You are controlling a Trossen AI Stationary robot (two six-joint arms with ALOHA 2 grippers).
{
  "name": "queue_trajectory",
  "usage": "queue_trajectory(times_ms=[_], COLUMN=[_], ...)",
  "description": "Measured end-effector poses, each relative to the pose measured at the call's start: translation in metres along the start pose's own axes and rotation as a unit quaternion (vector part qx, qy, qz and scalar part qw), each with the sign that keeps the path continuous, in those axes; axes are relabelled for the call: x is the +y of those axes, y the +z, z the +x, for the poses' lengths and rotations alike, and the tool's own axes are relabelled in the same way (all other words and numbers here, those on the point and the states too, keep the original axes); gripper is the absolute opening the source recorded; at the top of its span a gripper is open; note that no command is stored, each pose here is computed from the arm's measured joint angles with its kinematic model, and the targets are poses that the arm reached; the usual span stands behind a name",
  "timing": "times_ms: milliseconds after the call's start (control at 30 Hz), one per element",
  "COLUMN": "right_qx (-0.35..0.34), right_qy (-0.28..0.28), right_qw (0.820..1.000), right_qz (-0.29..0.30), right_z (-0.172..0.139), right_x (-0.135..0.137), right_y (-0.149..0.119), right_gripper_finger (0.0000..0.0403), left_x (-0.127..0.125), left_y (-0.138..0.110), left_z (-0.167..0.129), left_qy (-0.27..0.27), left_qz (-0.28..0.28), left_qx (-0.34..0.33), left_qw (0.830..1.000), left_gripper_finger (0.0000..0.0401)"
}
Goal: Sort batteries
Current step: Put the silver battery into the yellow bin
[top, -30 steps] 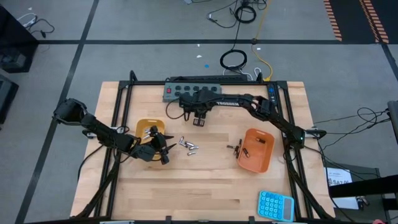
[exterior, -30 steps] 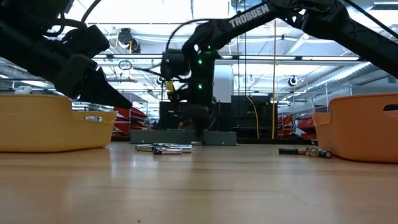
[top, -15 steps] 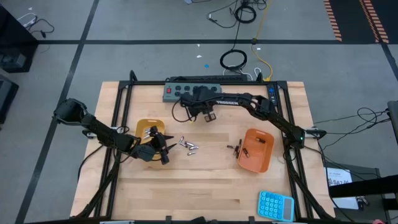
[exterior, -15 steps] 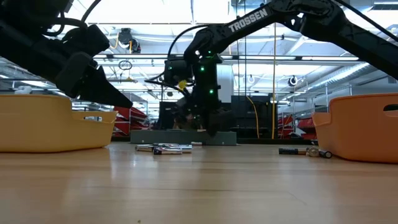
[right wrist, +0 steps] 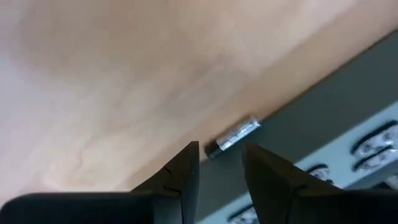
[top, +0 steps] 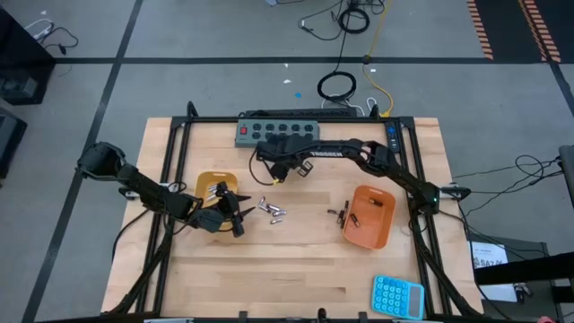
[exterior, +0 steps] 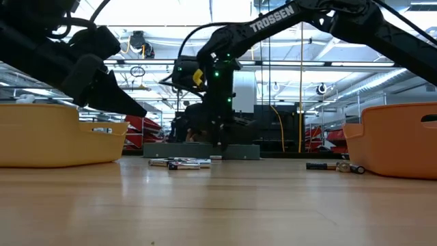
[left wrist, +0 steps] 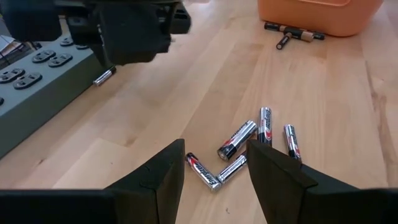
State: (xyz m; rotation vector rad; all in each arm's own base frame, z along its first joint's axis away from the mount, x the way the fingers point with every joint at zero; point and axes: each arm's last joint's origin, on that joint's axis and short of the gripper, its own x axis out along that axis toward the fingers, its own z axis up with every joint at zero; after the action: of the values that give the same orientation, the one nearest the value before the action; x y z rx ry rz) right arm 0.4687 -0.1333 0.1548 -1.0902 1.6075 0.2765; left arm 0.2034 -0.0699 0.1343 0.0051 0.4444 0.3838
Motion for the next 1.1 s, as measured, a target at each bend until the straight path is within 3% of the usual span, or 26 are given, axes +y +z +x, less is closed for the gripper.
queue_trajectory(times_ms=[167,300,433,567,767,1100], right_qx=[0.022,-0.015,-0.054,-0.019,-0.023,-0.054], right_qy=[0.010,0.024,0.029,0.013,-0.034,-0.047], right_qw=[0.996,0.980,0.964,0.968,0.971,0.959], right_qz=[-0.087,-0.199,-0.260,-0.250,-0.236,-0.275], right_z=[0.008,0.007,0.011,0.013,0.016,0.022], right_x=[-0.001,0.001,-0.001,-0.006,-0.018,-0.024], right_y=[-0.009,-0.006,-0.011,-0.016,-0.018,-0.028], right_gripper_finger=[0.0114,0.0114,0.0114,0.0114,0.0114,0.0114], left_x=[0.000,0.000,0.000,0.000,0.000,-0.002], left_y=[0.000,0.000,0.000,0.000,0.000,-0.001], left_z=[0.000,0.000,0.000,0.000,0.000,-0.001], left_qy=[0.000,0.000,0.000,0.000,0.000,-0.006], left_qz=[-0.010,-0.012,-0.013,-0.026,-0.035,-0.038], left_qx=[0.000,0.000,0.000,0.000,0.000,0.001], left_qw=[1.000,1.000,1.000,1.000,0.999,0.999], left_gripper_finger=[0.0183,0.0183,0.0183,0.0183,0.0183,0.0183])
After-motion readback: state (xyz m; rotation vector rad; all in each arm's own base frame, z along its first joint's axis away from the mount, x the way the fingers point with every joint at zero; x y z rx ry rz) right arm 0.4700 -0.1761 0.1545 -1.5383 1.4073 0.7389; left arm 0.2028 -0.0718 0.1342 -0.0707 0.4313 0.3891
